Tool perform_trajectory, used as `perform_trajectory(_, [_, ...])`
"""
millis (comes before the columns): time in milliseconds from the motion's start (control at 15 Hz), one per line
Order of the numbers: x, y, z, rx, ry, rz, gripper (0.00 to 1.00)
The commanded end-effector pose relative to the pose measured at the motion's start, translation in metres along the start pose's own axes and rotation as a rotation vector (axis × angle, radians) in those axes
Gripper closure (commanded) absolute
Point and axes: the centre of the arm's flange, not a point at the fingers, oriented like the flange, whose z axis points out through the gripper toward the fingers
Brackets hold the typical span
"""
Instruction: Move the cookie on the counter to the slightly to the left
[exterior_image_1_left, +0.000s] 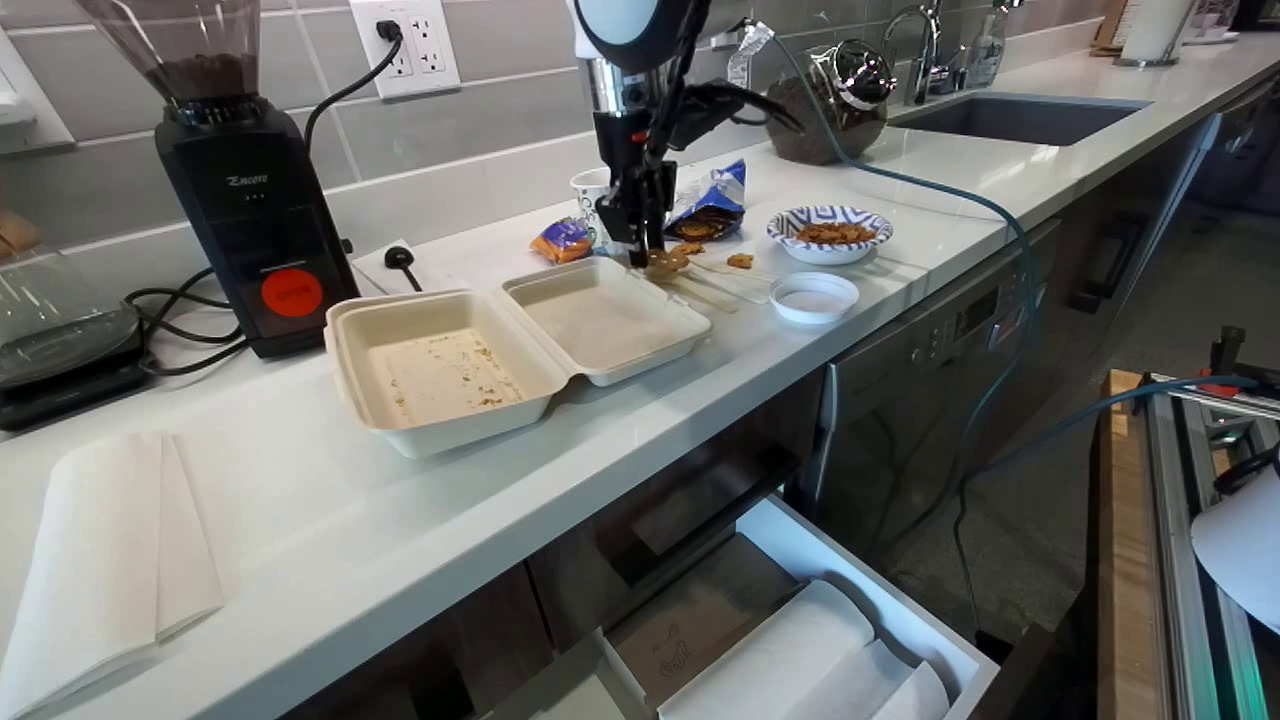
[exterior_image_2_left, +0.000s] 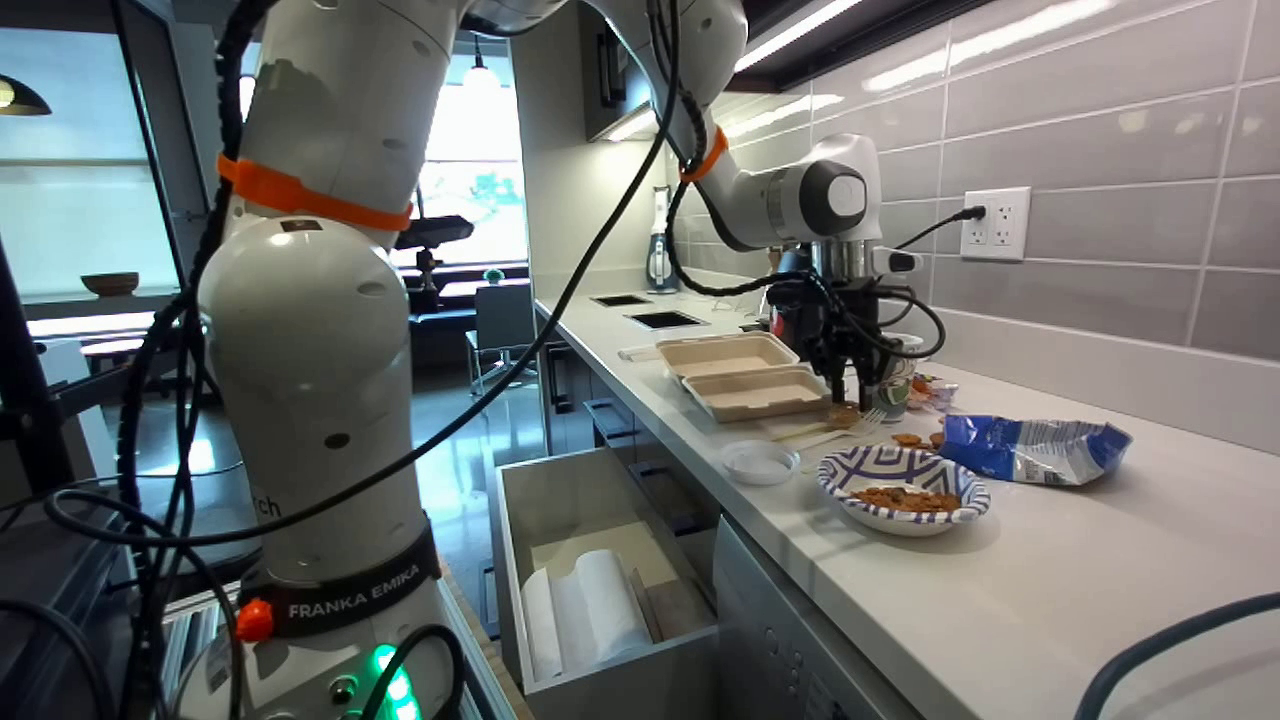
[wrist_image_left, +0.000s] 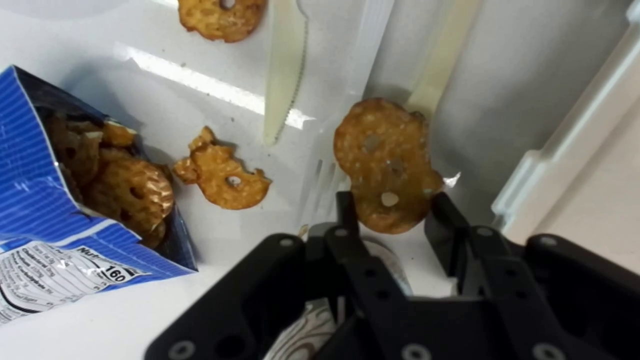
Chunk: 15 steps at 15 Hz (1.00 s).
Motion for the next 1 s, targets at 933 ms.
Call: perform_trajectory(933, [0.0126, -0.006, 0.0068, -0.013, -0.025, -0.02, 0.66])
